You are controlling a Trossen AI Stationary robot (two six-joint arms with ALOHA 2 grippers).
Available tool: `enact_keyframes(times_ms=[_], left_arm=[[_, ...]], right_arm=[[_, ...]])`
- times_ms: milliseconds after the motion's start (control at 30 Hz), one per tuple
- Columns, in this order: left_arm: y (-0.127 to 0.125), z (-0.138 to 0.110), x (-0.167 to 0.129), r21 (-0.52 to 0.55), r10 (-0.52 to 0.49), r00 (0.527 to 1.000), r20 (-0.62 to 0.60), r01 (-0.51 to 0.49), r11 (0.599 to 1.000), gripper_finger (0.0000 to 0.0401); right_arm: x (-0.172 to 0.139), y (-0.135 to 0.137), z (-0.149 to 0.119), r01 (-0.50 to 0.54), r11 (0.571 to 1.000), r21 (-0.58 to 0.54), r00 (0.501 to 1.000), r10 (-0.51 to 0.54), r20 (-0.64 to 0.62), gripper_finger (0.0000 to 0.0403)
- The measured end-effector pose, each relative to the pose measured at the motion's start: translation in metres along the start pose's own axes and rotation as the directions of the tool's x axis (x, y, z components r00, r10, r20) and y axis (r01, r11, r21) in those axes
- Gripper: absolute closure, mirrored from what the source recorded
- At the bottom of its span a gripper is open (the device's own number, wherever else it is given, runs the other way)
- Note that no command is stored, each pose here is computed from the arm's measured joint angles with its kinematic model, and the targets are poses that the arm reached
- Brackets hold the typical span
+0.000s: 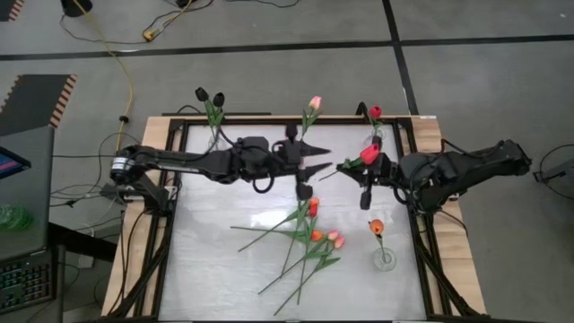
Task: Sort flowers into vase by color
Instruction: Put the left red flower into the top right transparent vase
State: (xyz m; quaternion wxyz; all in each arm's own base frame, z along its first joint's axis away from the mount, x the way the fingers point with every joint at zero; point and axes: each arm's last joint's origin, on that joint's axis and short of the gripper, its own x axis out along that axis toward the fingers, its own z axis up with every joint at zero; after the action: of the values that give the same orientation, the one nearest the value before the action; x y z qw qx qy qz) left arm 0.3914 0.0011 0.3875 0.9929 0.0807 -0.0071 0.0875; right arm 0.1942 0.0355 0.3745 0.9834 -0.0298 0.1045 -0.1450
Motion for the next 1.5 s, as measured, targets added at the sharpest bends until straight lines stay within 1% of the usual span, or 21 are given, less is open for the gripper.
enact_keyframes(times_ms=[100,167,200,333,400,533,667,733,833,900,1000,1033,1100,1200,1300,1500], left_arm=[[0.004,0.002,-0.014,0.040,0.007,0.996,-0.085,-0.003,0.999,0.0273],[0.006,-0.004,-0.023,0.024,-0.015,0.993,-0.120,0.018,1.000,0.0278],[0.007,-0.009,-0.027,0.009,-0.028,0.992,-0.120,0.030,1.000,0.0280],[0.015,-0.035,-0.049,-0.017,-0.010,0.996,-0.092,0.008,1.000,0.0289],[0.018,-0.050,-0.061,-0.016,0.007,0.997,-0.076,-0.008,1.000,0.0293],[0.018,-0.081,-0.081,-0.044,0.034,0.992,-0.118,-0.040,0.998,0.0295],[0.016,-0.103,-0.091,-0.050,0.039,0.986,-0.165,-0.048,0.998,0.0295],[0.015,-0.114,-0.094,-0.056,0.035,0.980,-0.195,-0.047,0.997,0.0295],[0.012,-0.130,-0.095,-0.080,0.018,0.972,-0.235,-0.038,0.996,0.0295],[0.010,-0.140,-0.097,-0.087,-0.004,0.970,-0.242,-0.017,0.996,0.0295],[0.007,-0.151,-0.096,-0.105,-0.045,0.980,-0.196,0.024,0.994,0.0295],[0.006,-0.156,-0.097,-0.108,-0.055,0.979,-0.197,0.034,0.994,0.0295],[0.004,-0.160,-0.094,-0.126,-0.062,0.985,-0.162,0.042,0.991,0.0295],[0.003,-0.167,-0.092,-0.152,-0.066,0.982,-0.175,0.039,0.988,0.0296],[0.002,-0.172,-0.091,-0.155,-0.070,0.978,-0.195,0.039,0.987,0.0296],[0.002,-0.172,-0.089,-0.158,-0.068,0.981,-0.179,0.040,0.987,0.0296]], right_arm=[[-0.008,-0.009,0.001,0.021,1.000,0.001,1.000,-0.021,0.000,0.0368],[-0.017,-0.017,0.003,0.034,0.999,0.014,0.999,-0.034,0.015,0.0368],[-0.022,-0.021,0.004,0.040,0.999,0.022,0.999,-0.041,0.025,0.0368],[-0.044,-0.040,0.003,0.082,0.996,0.033,0.996,-0.083,0.032,0.0368],[-0.054,-0.049,-0.001,0.128,0.992,0.019,0.992,-0.128,0.008,0.0368],[-0.067,-0.061,-0.009,0.221,0.975,0.016,0.975,-0.220,-0.041,0.0368],[-0.072,-0.067,-0.012,0.257,0.966,0.016,0.965,-0.256,-0.062,0.0368],[-0.073,-0.070,-0.014,0.312,0.950,0.005,0.948,-0.311,-0.075,0.0368],[-0.074,-0.075,-0.017,0.427,0.904,-0.012,0.899,-0.426,-0.097,0.0368],[-0.074,-0.077,-0.018,0.474,0.881,0.005,0.876,-0.470,-0.109,0.0368],[-0.075,-0.081,-0.021,0.516,0.857,0.001,0.849,-0.511,-0.134,0.0368],[-0.075,-0.082,-0.023,0.530,0.848,0.001,0.839,-0.524,-0.144,0.0368],[-0.075,-0.084,-0.025,0.553,0.833,0.007,0.822,-0.544,-0.168,0.0368],[-0.076,-0.087,-0.029,0.589,0.808,0.004,0.792,-0.576,-0.200,0.0368],[-0.077,-0.090,-0.032,0.614,0.789,0.010,0.771,-0.597,-0.221,0.0368],[-0.076,-0.095,-0.033,0.659,0.752,0.014,0.733,-0.638,-0.235,0.0367]])
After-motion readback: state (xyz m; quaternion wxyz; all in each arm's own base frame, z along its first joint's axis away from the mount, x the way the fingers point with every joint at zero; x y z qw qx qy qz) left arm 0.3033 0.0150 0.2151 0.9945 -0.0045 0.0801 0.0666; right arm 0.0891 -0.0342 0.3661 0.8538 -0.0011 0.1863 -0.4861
